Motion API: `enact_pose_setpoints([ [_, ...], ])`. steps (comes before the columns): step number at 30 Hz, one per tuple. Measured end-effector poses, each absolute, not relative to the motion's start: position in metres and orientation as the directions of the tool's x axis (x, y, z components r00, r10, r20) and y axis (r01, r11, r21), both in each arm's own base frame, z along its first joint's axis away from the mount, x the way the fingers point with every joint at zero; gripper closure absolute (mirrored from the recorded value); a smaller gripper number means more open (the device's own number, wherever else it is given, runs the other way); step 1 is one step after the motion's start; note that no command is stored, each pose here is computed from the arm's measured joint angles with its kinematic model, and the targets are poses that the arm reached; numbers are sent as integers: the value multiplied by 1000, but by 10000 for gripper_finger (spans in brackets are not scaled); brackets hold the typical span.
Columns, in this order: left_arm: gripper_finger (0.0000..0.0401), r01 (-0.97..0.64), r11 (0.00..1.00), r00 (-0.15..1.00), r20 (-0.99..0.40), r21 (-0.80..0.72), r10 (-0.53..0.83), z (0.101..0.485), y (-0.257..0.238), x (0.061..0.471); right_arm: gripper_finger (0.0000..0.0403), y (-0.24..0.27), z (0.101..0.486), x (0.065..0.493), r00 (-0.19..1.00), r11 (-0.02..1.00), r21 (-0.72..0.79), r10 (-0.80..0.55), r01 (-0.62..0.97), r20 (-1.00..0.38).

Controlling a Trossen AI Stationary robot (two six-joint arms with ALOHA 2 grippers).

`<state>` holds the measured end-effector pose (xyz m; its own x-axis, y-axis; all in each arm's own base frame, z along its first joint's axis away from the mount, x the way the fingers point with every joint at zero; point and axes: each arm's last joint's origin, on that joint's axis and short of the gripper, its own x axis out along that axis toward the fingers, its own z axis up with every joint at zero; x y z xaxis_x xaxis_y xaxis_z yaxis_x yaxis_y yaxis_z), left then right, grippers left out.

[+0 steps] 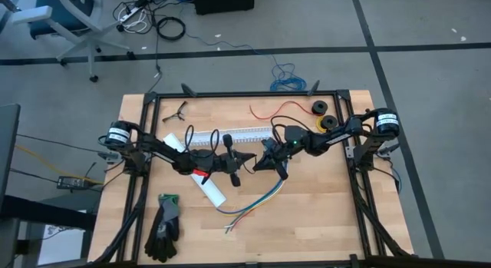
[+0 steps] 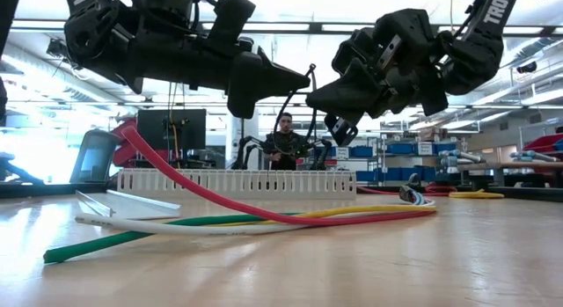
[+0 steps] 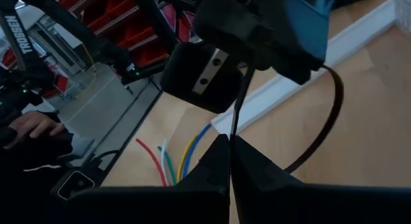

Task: Ziptie cables
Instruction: Prepare the black zip tie

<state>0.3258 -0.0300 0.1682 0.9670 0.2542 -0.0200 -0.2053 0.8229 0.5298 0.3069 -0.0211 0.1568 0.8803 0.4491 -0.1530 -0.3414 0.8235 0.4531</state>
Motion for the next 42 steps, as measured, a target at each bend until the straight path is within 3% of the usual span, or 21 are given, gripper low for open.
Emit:
enact_pose_setpoints([
  [12, 401, -189, 826, 970, -28, 531, 240, 167, -31, 326, 403, -30, 158, 306, 887, 811, 488, 439, -322, -143],
  [19, 401, -178, 824, 971, -41, 538, 236, 166, -31, 326, 403, -30, 159, 305, 856, 756, 543, 502, -365, -124],
  [29, 401, -143, 762, 971, -59, 632, 231, 164, -32, 326, 403, -31, 166, 305, 850, 709, 588, 522, -389, -66],
  [42, 401, -135, 752, 969, -73, 645, 237, 163, -36, 325, 403, -50, 169, 304, 901, 733, 600, 431, -321, -44],
])
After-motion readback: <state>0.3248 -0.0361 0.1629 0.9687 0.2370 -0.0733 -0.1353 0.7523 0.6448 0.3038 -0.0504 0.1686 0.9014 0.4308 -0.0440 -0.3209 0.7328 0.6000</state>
